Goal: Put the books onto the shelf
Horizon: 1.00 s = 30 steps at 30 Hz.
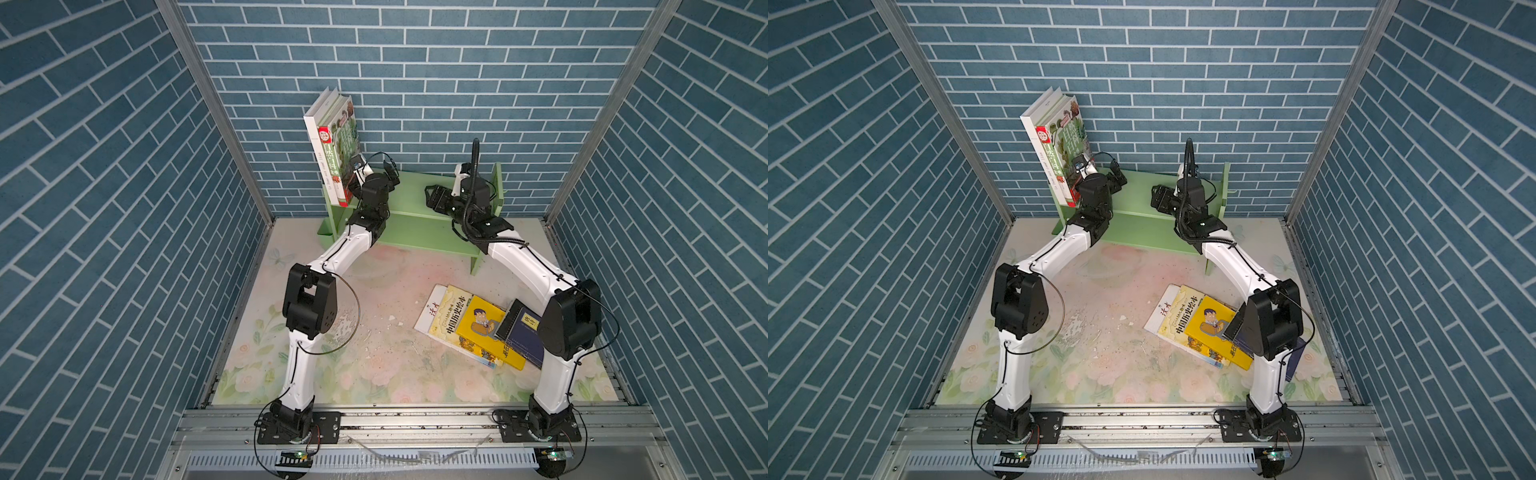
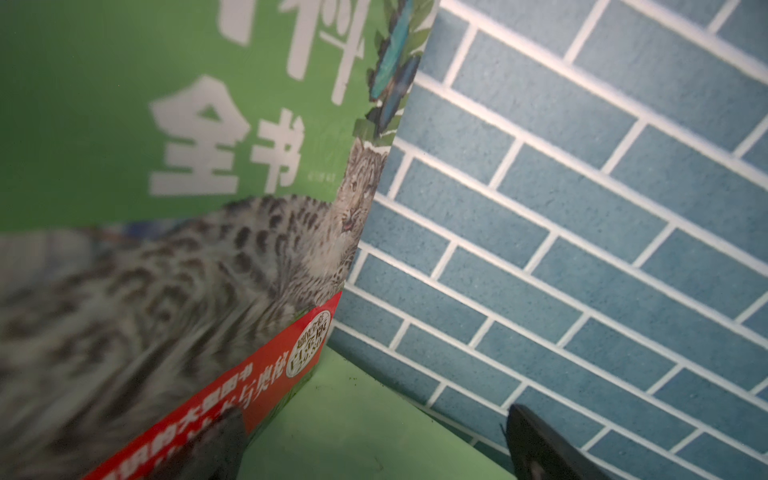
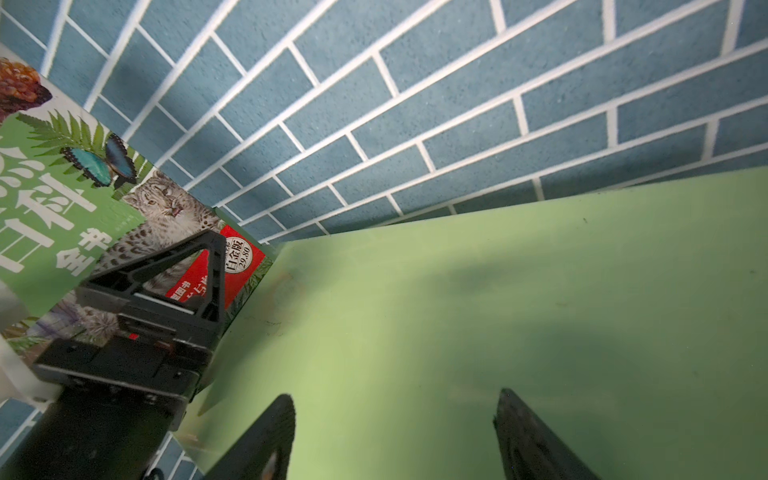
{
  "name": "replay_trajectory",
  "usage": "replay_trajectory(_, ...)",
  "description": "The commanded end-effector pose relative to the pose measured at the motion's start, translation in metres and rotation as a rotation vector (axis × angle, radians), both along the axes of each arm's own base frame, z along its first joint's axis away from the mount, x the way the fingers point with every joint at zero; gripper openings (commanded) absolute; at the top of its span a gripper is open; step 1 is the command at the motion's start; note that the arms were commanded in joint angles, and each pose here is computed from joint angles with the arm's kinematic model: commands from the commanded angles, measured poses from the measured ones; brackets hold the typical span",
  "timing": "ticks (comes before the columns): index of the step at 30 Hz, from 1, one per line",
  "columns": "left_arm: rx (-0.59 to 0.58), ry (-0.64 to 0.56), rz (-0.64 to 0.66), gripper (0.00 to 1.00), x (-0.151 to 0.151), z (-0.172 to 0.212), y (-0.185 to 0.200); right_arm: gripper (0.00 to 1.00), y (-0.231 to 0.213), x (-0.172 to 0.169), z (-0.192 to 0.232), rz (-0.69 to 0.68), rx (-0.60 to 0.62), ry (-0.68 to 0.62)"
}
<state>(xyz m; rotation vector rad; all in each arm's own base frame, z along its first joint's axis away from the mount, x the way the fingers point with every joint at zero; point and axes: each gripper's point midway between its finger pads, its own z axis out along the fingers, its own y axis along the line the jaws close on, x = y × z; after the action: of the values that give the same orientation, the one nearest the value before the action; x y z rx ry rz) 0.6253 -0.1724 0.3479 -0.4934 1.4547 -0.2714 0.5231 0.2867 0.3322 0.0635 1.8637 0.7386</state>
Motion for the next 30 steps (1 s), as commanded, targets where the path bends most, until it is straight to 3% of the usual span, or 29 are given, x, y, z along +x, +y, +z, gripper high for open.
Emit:
replay_trajectory(1, -0.046, 0.201, 0.109, 1.00, 0.007, -0.091, 0.029, 0.76, -0.012, -0.008, -0.058, -0.010, -0.081, 0.172)
replay_trajectory(4, -0.137, 0.200, 0.082, 1.00, 0.008, -0.100, 0.028, 0.76, -0.013, -0.007, -0.060, -0.013, -0.083, 0.175)
replay_trajectory(12, -0.243, 0.192, 0.089, 1.00, 0.007, -0.117, 0.028, 0.76, -0.013, -0.006, -0.061, -0.009, -0.081, 0.179)
replay_trajectory(19, -0.256, 0.158, 0.017, 1.00, 0.012, -0.103, 0.016, 0.76, -0.011, -0.004, -0.062, -0.004, -0.074, 0.183)
replay_trajectory(30, -0.224, 0.087, -0.169, 1.00, 0.006, -0.069, -0.038, 0.76, -0.009, -0.006, -0.065, 0.002, -0.067, 0.195)
